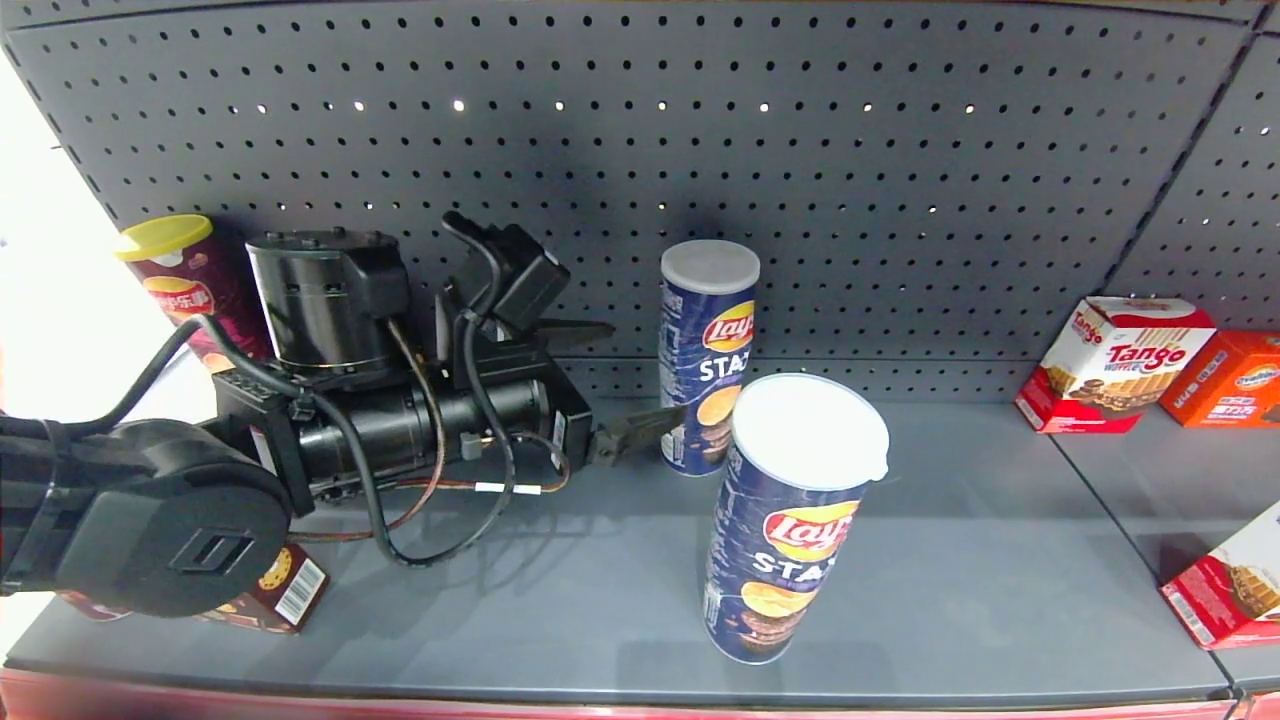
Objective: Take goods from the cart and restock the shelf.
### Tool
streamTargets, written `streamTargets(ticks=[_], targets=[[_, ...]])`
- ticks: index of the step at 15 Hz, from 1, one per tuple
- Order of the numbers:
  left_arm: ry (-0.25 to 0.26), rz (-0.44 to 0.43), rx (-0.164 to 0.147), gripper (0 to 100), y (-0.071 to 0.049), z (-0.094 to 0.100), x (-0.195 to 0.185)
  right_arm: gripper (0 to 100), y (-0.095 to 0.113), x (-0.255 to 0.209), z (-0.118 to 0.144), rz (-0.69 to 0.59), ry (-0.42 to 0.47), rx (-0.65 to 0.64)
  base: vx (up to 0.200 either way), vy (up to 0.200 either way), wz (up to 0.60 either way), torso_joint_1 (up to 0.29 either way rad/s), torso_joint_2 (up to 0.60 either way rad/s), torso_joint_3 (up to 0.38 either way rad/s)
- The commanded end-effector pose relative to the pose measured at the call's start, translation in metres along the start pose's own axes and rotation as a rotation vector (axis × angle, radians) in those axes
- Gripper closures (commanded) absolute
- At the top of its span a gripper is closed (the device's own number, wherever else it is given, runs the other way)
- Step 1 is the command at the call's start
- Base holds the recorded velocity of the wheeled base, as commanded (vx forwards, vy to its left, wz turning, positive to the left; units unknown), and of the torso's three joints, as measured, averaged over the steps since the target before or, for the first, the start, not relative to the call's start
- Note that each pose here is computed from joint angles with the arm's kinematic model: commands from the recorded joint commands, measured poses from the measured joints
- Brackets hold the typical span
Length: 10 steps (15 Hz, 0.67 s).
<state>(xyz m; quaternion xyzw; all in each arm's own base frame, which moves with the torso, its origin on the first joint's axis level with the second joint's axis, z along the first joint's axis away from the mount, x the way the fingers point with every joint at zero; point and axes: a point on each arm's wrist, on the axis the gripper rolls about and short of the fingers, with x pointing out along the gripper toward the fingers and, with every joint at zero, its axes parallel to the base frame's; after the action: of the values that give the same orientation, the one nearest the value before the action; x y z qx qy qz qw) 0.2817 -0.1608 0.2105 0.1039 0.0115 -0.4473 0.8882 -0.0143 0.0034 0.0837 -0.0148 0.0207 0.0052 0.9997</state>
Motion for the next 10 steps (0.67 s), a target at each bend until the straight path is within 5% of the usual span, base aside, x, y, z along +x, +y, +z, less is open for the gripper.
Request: streamTargets(ticks=[1,10], targets=[[0.016,0.012,0.0,0,0.002,-0.006,0.007,0,0.0,0.0,0.0,-0.001,0.001,0.0,0.0,0.0,0.0,0.0,0.0,0.0],[0.03,0.062,-0.004,0,0.017,-0.012,0.026,0,0.0,0.0,0.0,0.001,0.001,0.0,0.0,0.0,0.0,0.0,0.0,0.0]])
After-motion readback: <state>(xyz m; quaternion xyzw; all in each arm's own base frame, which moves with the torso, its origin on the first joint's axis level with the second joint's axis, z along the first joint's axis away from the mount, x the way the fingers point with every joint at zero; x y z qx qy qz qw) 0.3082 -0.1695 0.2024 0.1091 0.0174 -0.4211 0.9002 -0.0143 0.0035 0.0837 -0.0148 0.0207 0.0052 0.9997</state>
